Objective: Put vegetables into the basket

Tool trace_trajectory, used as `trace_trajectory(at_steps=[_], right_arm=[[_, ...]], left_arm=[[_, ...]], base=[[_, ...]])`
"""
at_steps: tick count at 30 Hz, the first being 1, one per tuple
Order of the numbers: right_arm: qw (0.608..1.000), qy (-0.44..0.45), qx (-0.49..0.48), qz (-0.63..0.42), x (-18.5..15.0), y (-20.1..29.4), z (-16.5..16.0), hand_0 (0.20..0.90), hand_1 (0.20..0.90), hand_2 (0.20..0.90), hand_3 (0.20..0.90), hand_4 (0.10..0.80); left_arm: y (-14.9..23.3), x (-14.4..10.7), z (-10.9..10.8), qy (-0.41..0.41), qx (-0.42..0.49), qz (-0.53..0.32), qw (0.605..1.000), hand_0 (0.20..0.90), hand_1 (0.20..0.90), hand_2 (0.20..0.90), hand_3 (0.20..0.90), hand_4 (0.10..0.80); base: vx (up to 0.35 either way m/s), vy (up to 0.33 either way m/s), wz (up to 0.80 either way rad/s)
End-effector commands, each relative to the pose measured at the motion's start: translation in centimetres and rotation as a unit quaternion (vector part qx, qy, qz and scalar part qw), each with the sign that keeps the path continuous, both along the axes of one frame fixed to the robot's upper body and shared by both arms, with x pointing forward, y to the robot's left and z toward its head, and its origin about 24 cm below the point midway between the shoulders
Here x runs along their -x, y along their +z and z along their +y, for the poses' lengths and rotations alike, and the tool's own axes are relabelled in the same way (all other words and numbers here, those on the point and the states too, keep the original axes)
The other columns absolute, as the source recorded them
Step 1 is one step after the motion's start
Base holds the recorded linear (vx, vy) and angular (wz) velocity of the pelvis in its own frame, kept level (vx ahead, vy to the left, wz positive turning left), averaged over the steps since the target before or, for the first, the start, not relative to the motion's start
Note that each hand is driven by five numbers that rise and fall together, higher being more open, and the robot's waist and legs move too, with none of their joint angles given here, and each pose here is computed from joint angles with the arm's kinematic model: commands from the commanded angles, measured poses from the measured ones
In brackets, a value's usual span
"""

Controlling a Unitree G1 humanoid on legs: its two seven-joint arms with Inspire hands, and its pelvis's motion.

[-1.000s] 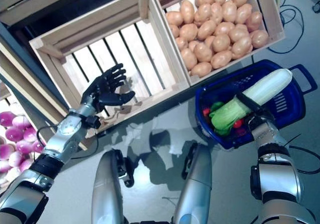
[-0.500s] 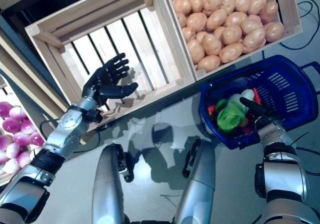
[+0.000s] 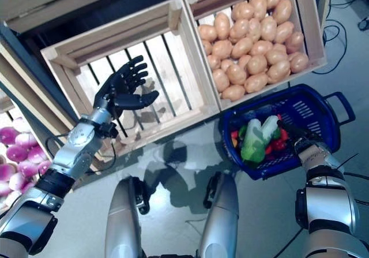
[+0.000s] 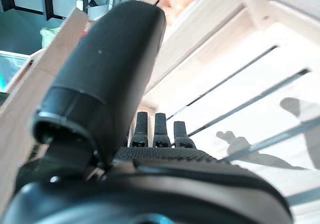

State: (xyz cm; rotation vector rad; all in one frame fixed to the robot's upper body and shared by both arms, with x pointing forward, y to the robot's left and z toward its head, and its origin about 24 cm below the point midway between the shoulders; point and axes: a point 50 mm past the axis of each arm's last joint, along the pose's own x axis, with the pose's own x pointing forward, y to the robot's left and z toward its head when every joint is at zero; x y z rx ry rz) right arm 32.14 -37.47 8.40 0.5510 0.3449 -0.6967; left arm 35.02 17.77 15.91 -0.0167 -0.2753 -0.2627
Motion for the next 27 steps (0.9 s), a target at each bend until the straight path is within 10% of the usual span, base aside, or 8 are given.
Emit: trace_trajectory(at_steps=[1,12,27], right_arm=[[1.0,-0.022,0.015,-0.016,0.7,-1.9,0.3,0.9,0.9,0.9,0.9,0.8],[0.997,0.044,0.049,-0.027,1.9,-8.7,8.2,0.9,0.9,0.9,0.9,0.8],[0.931,0.315,0.181,-0.008,9.6,-14.7,20.2,0.9,0.9,0.9,0.9,0.8]], left_arm=[[3.2,0.1,-0.9,-0.016,0.001,-0.101,0.995,0.9,0.9,0.9,0.9,0.8],[-8.5,2.4,0.2,0.016,-0.054,0.07,0.996,0.9,0.9,0.9,0.9,0.8],[-23.3,14.3,0.9,0.07,-0.103,0.27,0.955,0.9,0.9,0.9,0.9,0.8]], base=[[0.066,0.021,-0.08],[0.149,0.007,-0.03],[0.086,0.06,0.0]])
